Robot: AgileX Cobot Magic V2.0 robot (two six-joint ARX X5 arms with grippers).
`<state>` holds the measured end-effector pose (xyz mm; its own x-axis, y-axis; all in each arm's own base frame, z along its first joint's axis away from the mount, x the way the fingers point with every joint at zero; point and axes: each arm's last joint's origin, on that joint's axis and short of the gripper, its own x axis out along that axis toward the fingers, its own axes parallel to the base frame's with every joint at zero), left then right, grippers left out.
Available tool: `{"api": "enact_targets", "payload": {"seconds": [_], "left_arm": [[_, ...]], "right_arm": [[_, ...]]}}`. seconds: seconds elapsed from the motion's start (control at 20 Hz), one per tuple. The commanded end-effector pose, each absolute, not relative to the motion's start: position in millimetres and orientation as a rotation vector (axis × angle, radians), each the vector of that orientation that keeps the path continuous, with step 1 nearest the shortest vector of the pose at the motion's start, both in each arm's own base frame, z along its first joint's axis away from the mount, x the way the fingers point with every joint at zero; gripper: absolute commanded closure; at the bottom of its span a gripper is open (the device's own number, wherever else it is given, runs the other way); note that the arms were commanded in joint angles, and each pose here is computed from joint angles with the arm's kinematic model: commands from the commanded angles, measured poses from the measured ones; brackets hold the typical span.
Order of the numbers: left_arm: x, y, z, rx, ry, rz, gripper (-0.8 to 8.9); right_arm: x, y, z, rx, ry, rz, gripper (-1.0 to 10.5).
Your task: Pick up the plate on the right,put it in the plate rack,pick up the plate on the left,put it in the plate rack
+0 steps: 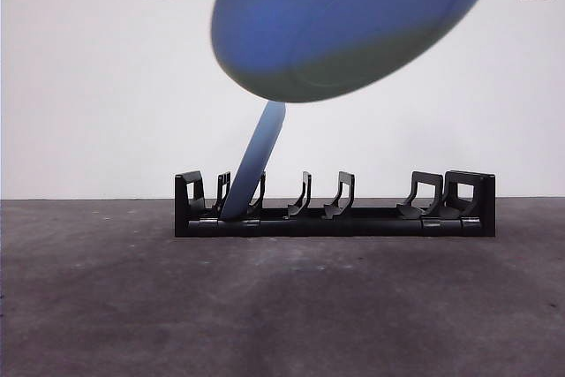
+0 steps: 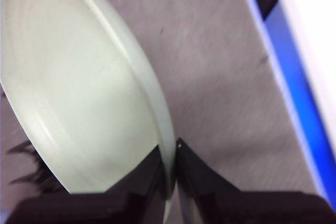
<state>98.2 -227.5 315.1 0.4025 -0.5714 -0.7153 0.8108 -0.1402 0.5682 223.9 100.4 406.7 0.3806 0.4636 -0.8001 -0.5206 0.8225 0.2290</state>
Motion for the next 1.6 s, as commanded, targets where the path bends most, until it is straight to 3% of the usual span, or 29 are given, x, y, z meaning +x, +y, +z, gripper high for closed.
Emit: {"api": "enact_targets", "payload": {"seconds": [0.05, 0.25, 0.4, 0.75, 1.2, 1.6], "left_arm": [[104.2, -230.5, 319.8, 1.061, 0.257, -1.196, 8.22], [125.3, -236.5, 334.2, 0.74, 0.197, -1.161, 8.22], [152.9, -240.0, 343.7, 0.504, 0.129, -1.099, 8.22], [226.8, -257.3, 323.9, 0.111, 0.074, -0.954, 8.22], [297.5, -283.1, 297.9, 0.053, 0.142, -0.828, 8.22], [331.2, -279.1, 262.7, 0.069, 0.237, -0.745, 8.22]], "right_arm": [[209.2, 93.9, 421.5, -0.072, 0.899, 0.605, 5.9], [159.4, 70.8, 457.8, -0.05, 0.66, 0.526, 6.0], [120.1, 54.3, 472.1, -0.039, 0.556, 0.525, 6.0], [66.7, 32.4, 466.9, -0.048, 0.624, 0.522, 6.0], [56.3, 28.5, 467.1, -0.043, 0.609, 0.535, 6.0], [56.3, 28.5, 467.1, -0.044, 0.609, 0.535, 6.0]]}}
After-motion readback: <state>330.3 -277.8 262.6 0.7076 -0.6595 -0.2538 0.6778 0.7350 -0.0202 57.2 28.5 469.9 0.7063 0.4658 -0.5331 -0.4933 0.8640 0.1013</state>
